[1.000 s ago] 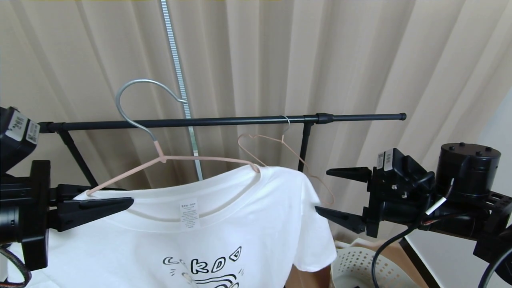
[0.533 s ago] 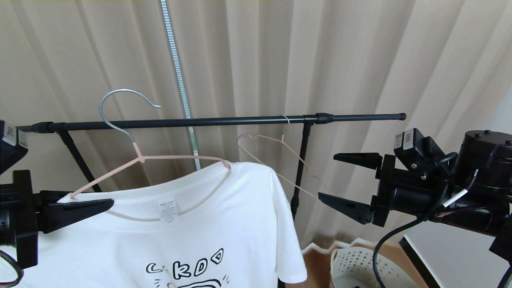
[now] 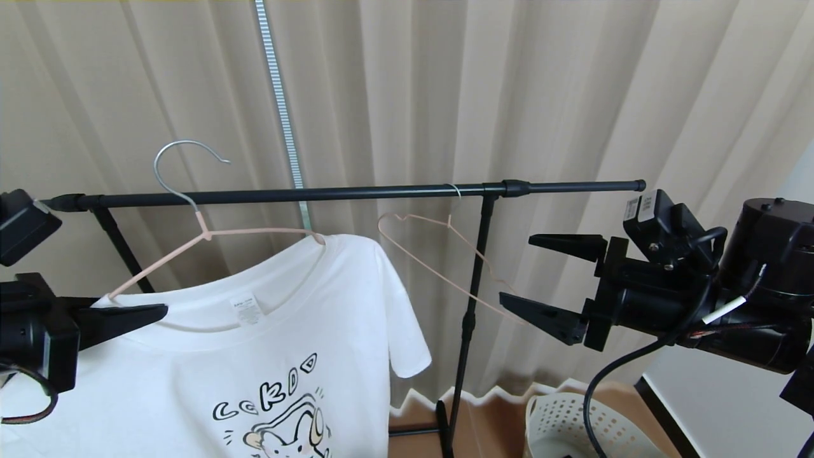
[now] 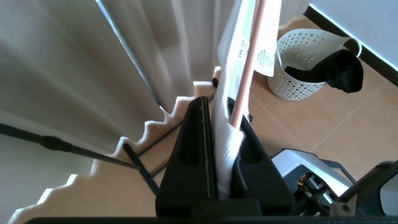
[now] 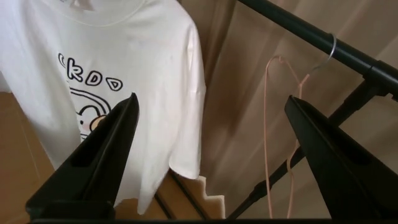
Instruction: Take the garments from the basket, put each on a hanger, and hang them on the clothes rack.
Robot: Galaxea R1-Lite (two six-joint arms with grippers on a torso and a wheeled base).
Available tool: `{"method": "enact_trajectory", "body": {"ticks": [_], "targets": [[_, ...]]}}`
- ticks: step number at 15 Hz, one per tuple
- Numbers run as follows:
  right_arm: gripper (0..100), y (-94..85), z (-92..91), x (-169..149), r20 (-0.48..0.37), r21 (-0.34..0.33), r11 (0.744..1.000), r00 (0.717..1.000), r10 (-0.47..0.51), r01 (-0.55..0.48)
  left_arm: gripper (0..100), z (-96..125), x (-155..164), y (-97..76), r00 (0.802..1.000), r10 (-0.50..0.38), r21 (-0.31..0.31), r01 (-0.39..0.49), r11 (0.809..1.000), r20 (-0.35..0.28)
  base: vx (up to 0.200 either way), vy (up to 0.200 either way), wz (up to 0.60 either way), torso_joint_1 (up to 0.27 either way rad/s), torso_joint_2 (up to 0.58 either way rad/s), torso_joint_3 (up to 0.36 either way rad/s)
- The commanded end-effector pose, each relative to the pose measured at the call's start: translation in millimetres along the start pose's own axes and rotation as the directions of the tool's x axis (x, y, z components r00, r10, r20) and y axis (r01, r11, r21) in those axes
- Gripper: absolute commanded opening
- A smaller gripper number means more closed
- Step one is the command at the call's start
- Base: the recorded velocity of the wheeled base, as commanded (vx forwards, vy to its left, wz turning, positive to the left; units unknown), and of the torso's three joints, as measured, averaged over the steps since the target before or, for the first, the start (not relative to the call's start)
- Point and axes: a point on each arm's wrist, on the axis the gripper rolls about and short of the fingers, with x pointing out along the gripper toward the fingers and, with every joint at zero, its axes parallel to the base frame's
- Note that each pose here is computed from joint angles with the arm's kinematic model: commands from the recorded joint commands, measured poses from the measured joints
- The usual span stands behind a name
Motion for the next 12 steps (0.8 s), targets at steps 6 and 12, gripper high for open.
{"method": "enact_trajectory", "body": {"ticks": [6,12], "targets": [[100,-0.9,-0.9,1.6,-0.004,-0.001,1.000,1.000,-0.012,0.012,0,29.5,71.9,18.0,0.990,0.014,-0.141,-0.033,0.989,-0.137,0.000,0.000,0.00,0.000,0.00,0.000],[100,-2.6,2.6,0.8,0.008,-0.008,1.000,1.000,-0.020,0.020,0,50.7,133.1,25.1,0.982,0.006,-0.189,-0.042,0.981,-0.188,0.000,0.000,0.00,0.000,0.00,0.000]]}}
